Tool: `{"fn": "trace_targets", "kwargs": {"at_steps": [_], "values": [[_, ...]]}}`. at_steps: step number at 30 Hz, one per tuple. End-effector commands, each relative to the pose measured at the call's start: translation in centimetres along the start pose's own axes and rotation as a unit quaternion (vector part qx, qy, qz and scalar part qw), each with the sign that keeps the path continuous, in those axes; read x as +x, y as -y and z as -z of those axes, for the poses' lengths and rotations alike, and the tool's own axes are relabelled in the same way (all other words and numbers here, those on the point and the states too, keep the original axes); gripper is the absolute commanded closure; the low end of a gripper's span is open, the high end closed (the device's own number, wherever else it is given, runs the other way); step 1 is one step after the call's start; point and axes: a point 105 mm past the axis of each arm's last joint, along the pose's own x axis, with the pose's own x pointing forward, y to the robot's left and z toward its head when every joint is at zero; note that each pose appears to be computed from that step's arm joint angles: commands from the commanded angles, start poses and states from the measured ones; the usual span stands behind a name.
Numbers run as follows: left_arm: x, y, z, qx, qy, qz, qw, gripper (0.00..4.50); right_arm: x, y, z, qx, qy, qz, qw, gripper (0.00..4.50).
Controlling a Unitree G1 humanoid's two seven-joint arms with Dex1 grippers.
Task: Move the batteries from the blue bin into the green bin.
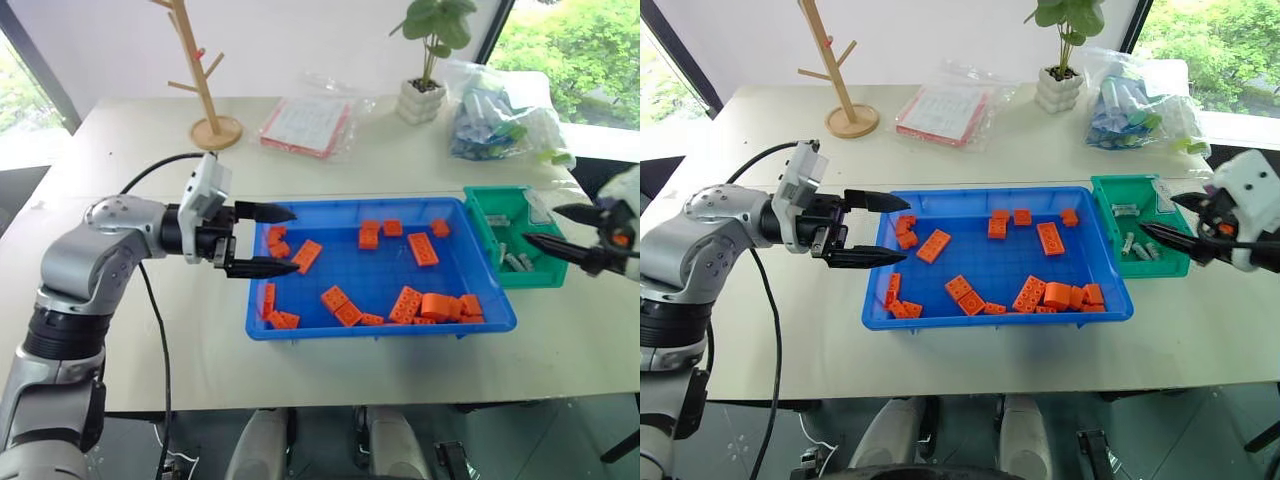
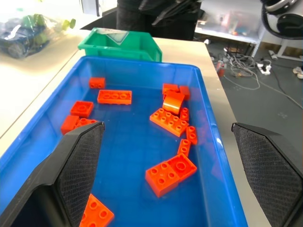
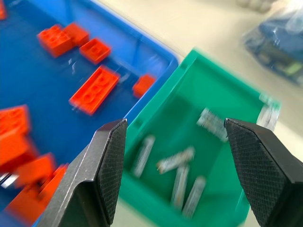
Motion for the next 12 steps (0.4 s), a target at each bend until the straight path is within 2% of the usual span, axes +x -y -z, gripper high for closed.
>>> {"fn": "trace_targets", "kwargs": {"at_steps": [1, 5, 12], "values": [[-1.4, -0.5, -0.7, 0.006, 0.007, -0.026, 1.0, 0.0, -3.0, -0.2, 0.2, 0.007, 0.006, 0.002, 1.0, 1.15], [-2.3, -0.5, -0.3, -0.001, 0.0, -0.041, 0.999, 0.0, -5.5, -1.1, 2.1, 0.047, -0.007, -0.014, 0.999, 1.15], [-2.7, -0.5, -0.1, -0.001, -0.004, -0.047, 0.999, 0.0, -6.6, -1.6, 2.1, 0.068, 0.012, -0.022, 0.997, 1.15]]}}
